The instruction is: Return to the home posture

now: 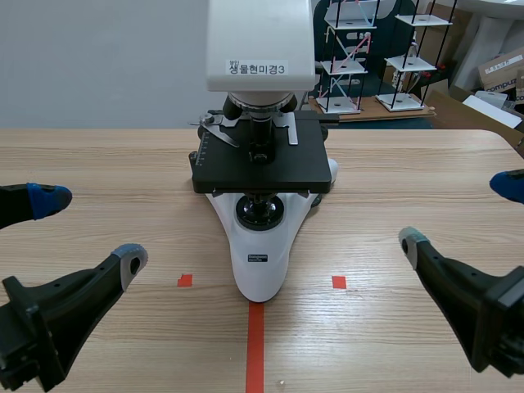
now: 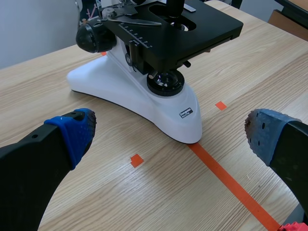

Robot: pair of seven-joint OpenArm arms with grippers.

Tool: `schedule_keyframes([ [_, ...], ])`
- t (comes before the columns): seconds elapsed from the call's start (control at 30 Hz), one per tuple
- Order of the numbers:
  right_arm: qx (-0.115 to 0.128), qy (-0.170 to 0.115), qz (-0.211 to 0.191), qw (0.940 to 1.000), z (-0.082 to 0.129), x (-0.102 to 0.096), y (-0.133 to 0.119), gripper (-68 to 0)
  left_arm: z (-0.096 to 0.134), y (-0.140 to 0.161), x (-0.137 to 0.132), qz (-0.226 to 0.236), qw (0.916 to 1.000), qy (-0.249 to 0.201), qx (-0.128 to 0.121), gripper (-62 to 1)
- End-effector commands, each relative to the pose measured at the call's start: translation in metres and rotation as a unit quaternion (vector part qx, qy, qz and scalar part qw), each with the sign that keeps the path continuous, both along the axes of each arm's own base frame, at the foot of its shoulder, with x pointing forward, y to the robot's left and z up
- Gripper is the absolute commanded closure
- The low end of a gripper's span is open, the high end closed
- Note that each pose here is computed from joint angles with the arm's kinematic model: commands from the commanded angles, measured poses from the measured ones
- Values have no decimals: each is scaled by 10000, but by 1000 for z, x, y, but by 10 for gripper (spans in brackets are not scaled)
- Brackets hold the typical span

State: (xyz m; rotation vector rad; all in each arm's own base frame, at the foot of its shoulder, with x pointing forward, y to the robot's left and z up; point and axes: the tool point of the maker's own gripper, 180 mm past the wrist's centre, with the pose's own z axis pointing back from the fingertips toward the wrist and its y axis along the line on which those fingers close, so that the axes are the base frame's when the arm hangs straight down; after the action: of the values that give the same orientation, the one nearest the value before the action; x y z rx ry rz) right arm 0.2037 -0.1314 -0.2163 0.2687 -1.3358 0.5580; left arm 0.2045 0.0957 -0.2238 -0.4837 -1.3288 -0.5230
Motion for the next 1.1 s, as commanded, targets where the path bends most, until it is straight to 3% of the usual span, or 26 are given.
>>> schedule_keyframes([
  [0.0,80,-161,34,9998,9,3,3,-679,9,-2,0,-6,9999,-117,-100,-623],
  [0.43,80,-157,43,9998,9,3,3,-679,9,-2,0,-6,9999,-117,-100,-623],
  [0.6,-110,-199,126,9997,6,1,4,-679,9,-2,0,-6,9999,-117,-100,-623],
  [1.07,-107,-198,124,9997,6,1,4,-679,9,-2,0,-6,9999,-117,-100,-623],
])
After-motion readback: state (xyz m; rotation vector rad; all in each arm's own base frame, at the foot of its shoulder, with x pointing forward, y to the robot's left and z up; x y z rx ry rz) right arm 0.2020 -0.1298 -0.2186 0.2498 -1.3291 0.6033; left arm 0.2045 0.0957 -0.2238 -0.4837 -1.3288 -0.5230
